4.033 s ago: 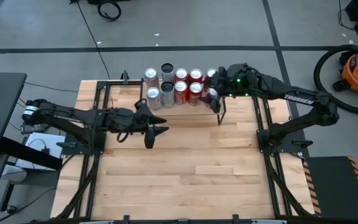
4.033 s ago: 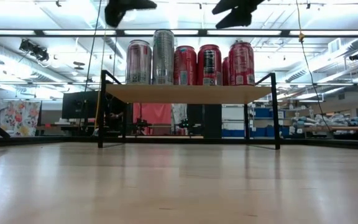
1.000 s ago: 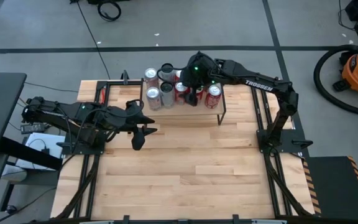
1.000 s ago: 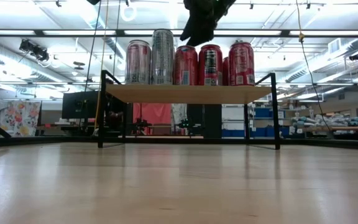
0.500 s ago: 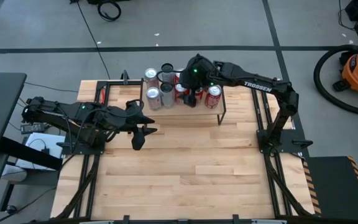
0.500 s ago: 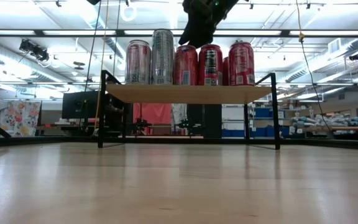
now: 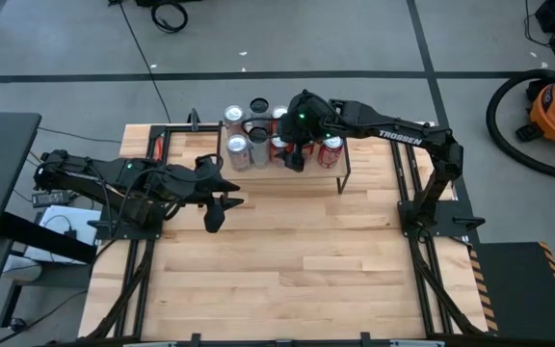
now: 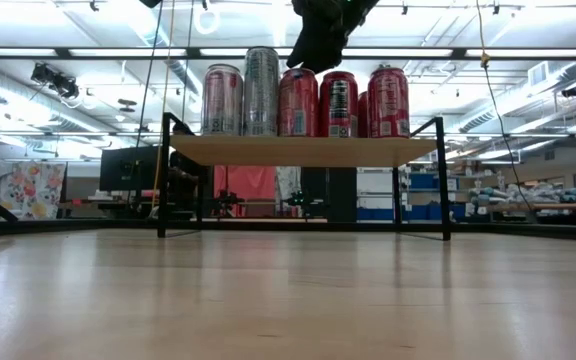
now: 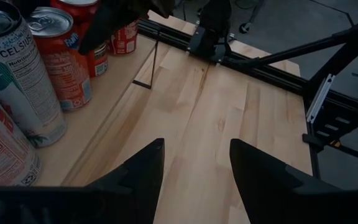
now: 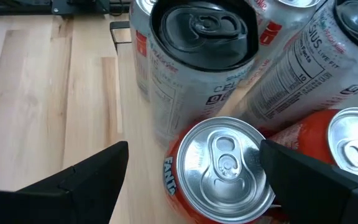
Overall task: Place canned beverage on shelf
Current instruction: Adjust the soda cans on the shelf
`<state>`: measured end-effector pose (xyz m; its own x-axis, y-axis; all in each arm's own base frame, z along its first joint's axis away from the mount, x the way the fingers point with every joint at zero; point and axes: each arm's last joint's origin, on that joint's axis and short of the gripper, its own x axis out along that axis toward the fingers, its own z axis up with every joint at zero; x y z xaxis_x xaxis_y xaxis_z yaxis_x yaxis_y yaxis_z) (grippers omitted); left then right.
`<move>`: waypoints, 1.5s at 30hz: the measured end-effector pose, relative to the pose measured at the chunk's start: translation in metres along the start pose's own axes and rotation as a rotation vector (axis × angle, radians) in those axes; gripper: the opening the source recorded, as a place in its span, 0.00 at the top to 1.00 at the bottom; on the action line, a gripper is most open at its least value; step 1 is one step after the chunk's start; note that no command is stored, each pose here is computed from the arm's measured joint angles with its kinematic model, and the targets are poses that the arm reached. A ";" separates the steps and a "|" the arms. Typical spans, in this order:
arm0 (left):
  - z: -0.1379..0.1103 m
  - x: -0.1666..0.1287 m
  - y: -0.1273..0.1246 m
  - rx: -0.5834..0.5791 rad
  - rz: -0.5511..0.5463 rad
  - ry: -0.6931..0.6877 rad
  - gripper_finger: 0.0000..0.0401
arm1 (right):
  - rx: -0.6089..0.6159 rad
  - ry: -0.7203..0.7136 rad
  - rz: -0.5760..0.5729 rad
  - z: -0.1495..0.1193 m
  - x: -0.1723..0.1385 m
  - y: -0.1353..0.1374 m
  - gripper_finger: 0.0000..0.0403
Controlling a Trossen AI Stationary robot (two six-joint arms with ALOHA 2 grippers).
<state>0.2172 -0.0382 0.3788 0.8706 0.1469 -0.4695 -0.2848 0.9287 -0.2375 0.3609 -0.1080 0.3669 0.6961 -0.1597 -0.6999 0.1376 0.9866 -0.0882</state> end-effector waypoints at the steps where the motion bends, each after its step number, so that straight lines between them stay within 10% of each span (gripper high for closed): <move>1: 0.000 0.000 0.000 0.000 0.000 0.000 0.52 | 0.000 0.001 -0.002 0.000 0.000 0.000 0.08; 45: -0.006 0.000 0.003 0.007 0.033 0.064 0.52 | 0.043 0.292 -0.051 -0.031 -0.126 0.019 0.08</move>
<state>0.2136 -0.0374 0.3727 0.8335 0.1559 -0.5301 -0.3101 0.9261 -0.2151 0.2542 -0.0678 0.4319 0.4567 -0.1857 -0.8700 0.2014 0.9742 -0.1022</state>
